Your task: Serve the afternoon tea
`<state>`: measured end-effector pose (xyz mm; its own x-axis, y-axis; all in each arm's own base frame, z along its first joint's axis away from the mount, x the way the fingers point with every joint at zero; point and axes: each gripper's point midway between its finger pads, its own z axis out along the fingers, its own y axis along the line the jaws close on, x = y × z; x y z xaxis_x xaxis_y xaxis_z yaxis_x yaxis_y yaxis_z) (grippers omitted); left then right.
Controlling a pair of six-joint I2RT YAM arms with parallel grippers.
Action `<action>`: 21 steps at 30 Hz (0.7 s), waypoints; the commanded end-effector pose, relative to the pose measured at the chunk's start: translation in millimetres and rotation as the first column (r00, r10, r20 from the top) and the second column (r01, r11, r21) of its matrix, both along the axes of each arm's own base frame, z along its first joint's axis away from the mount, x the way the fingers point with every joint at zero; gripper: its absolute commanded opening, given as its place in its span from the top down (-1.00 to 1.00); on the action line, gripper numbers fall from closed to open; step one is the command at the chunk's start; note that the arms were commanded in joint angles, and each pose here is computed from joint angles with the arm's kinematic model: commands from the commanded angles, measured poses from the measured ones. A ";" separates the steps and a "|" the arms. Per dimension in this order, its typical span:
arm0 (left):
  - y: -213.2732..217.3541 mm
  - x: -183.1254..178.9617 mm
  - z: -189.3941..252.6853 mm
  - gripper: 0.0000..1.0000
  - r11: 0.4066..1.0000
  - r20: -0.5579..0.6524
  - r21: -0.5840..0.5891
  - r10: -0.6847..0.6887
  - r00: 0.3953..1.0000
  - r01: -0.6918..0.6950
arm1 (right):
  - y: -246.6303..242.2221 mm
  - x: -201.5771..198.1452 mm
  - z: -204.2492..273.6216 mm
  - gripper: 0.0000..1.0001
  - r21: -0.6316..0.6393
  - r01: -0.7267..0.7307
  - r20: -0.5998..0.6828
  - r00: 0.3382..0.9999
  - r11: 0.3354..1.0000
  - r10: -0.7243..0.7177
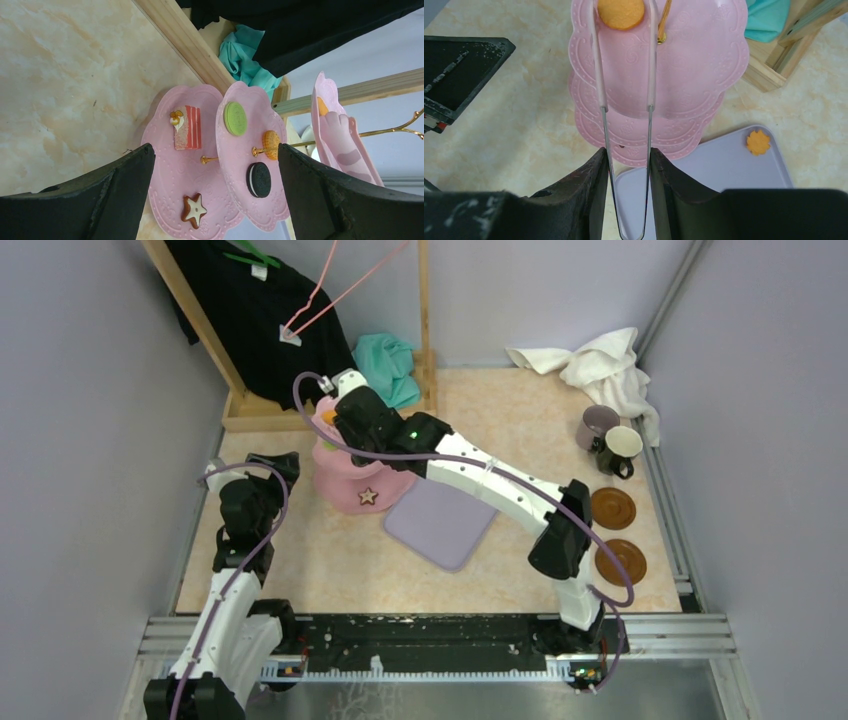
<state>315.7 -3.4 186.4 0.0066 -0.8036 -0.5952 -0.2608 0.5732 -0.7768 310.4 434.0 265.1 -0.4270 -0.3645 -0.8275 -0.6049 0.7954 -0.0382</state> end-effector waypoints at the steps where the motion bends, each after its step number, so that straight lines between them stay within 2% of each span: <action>1: 2.5 2.7 11.5 -0.95 1.000 0.037 0.022 0.005 0.999 -0.006 | -7.5 -5.4 60.4 0.32 0.116 0.002 0.100 0.995 0.993 -0.014; 21: 2.3 2.7 10.8 -0.94 1.000 0.036 0.023 0.004 0.999 -0.004 | -14.0 -27.4 78.0 0.39 0.127 -0.032 0.145 0.989 0.991 0.014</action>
